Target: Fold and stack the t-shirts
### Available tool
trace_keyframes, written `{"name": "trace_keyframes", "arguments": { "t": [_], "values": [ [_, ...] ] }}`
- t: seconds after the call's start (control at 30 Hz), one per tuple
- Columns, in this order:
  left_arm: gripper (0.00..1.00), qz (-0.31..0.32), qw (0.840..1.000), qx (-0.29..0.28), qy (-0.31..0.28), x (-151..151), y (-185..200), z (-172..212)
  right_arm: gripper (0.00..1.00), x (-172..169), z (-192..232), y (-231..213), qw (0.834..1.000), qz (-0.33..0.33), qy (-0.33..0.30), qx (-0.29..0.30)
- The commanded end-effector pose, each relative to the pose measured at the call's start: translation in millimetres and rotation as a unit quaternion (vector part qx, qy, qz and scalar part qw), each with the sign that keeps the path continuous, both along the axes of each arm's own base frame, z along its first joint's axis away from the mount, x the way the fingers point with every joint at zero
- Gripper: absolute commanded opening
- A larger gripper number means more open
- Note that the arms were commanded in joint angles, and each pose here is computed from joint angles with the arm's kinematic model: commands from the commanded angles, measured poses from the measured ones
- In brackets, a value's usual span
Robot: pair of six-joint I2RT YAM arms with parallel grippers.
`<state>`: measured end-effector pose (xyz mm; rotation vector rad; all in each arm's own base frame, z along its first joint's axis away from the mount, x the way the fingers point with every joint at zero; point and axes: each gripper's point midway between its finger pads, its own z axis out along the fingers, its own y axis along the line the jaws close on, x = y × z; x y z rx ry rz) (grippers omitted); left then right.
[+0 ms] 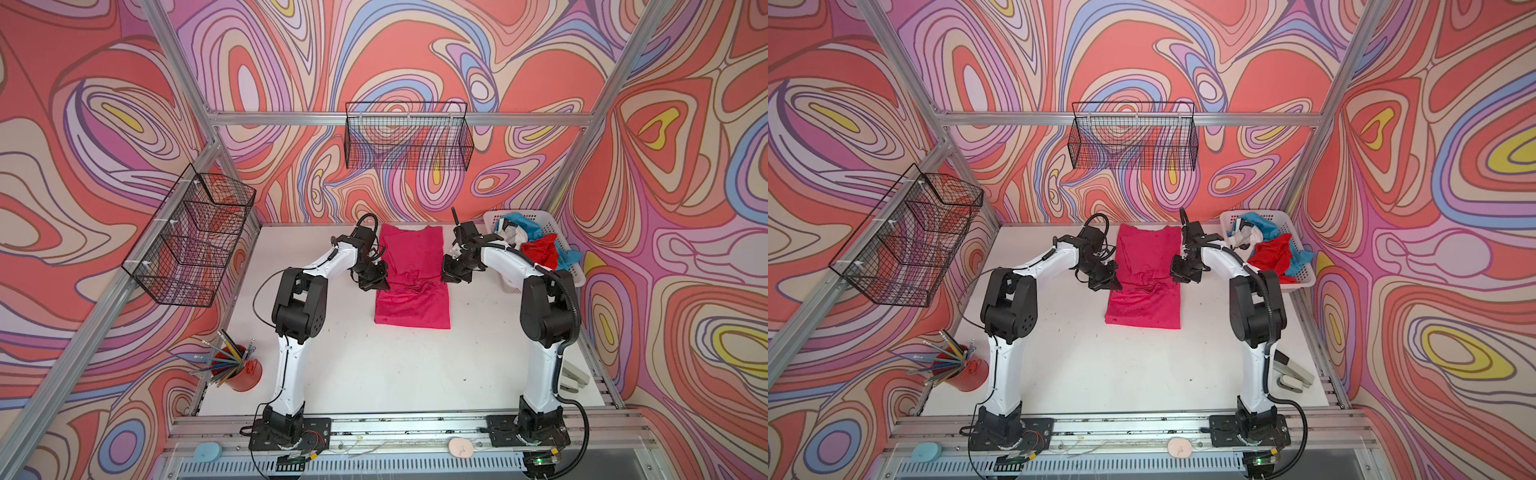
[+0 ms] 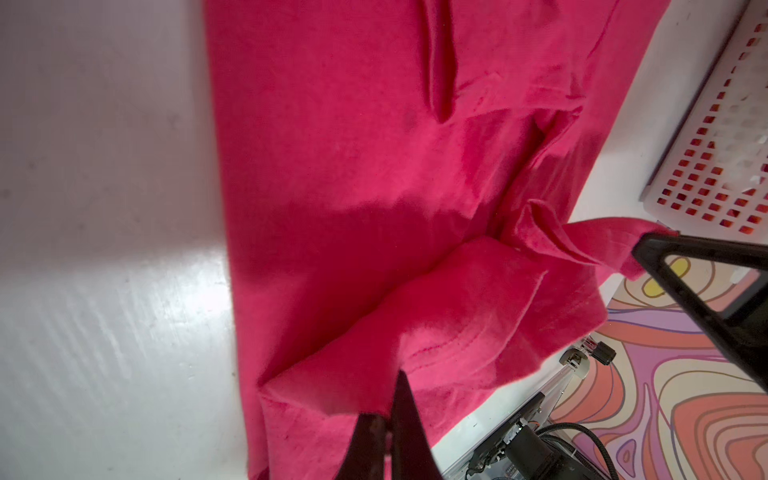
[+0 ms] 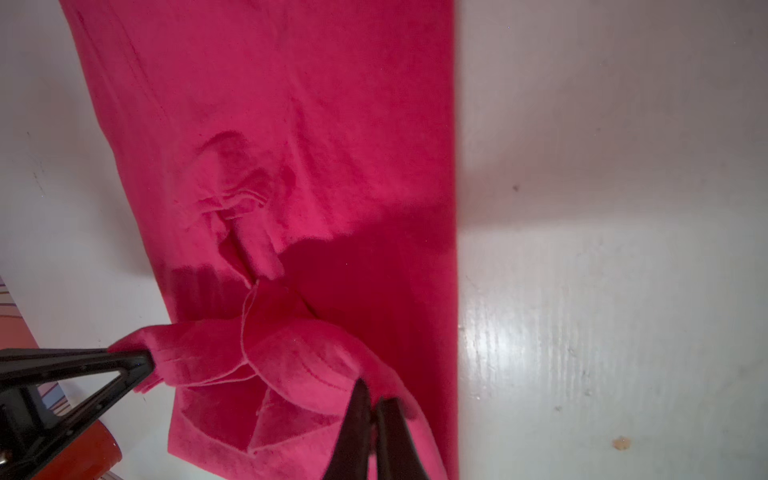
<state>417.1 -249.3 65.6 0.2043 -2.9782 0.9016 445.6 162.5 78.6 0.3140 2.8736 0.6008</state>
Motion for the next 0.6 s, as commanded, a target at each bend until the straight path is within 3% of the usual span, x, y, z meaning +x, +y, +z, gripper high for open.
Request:
{"name": "trace_keyframes", "arguments": {
  "t": [0.0,0.37,0.47,0.53,0.57],
  "values": [
    [0.0,0.007,1.0,-0.005,-0.008,13.4,4.5,3.8,0.0,10.4,-1.4,-4.0,1.0,0.005,-0.002,0.0],
    [0.0,0.015,1.0,0.001,-0.001,21.5,9.9,-7.7,0.0,21.7,-22.2,-4.2,1.0,0.008,0.009,0.001],
    [0.02,0.024,1.0,0.016,-0.011,24.0,16.5,-5.0,0.15,26.0,-22.6,-3.4,1.0,0.013,0.003,0.0],
    [0.32,0.031,0.999,0.021,-0.028,28.2,19.5,3.5,0.25,29.9,-14.3,-6.6,1.0,0.012,-0.01,-0.011],
    [0.42,0.037,0.998,0.027,-0.037,30.2,22.9,7.9,0.29,30.7,-9.5,-8.1,1.0,0.009,-0.016,-0.014]
  ]
}}
